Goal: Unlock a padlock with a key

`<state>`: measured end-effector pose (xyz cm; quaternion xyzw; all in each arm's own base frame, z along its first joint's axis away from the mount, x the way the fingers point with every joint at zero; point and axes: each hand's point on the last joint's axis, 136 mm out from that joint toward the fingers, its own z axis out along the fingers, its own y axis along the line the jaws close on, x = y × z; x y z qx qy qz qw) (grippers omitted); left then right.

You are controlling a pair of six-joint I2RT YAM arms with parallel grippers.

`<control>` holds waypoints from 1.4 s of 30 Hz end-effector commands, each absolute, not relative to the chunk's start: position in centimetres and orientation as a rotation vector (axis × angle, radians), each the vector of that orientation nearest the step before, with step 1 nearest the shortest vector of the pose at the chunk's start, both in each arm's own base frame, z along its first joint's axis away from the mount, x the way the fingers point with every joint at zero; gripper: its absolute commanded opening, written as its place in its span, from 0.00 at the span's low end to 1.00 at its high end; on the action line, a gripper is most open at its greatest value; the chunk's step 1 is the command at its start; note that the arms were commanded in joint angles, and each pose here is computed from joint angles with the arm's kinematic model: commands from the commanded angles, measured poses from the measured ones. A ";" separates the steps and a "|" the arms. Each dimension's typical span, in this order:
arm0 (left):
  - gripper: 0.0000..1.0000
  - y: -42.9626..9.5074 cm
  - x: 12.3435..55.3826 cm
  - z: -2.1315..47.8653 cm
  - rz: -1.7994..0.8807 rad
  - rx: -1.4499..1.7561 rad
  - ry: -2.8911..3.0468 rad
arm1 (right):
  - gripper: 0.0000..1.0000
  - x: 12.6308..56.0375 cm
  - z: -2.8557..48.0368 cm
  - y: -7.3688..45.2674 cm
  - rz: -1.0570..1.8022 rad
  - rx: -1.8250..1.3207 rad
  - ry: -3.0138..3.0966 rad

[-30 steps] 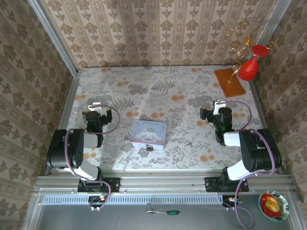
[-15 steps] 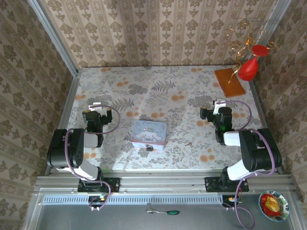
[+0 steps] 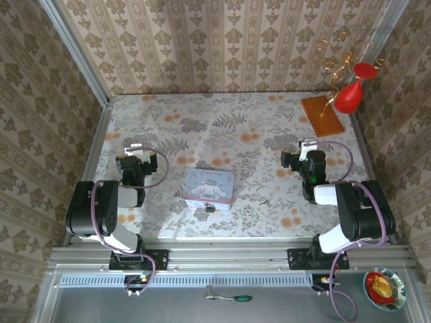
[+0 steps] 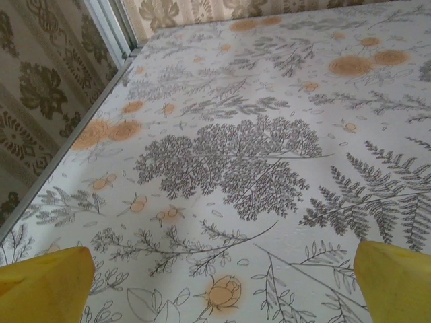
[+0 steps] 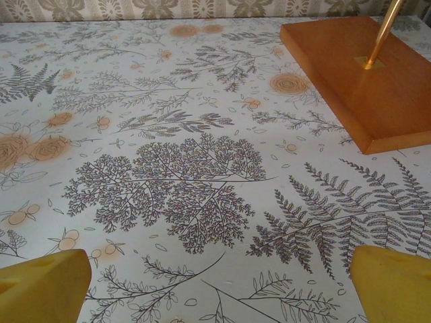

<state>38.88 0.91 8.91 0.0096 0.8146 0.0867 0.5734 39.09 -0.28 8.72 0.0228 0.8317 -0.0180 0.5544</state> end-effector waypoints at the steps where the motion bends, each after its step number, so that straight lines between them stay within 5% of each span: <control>1: 1.00 -0.3 38.8 10.9 0.223 0.085 1.809 | 1.00 39.8 10.0 -0.3 -0.045 0.048 1.914; 8: 1.00 -0.8 36.8 16.0 0.240 0.084 1.747 | 1.00 37.6 13.6 1.6 -0.060 -0.043 1.814; 14: 1.00 1.2 33.9 21.6 0.058 -0.288 1.702 | 1.00 35.3 18.8 1.1 0.012 0.105 1.825; 21: 1.00 4.2 29.2 19.1 -0.166 -0.880 1.786 | 1.00 30.3 21.0 -2.0 0.111 0.596 1.944; 28: 1.00 -0.7 29.6 20.9 -0.567 -0.569 1.805 | 1.00 28.1 19.9 3.3 0.465 0.462 2.047; 42: 1.00 -14.3 25.7 15.9 -0.421 0.084 2.433 | 0.98 25.0 17.5 11.3 0.527 0.183 2.301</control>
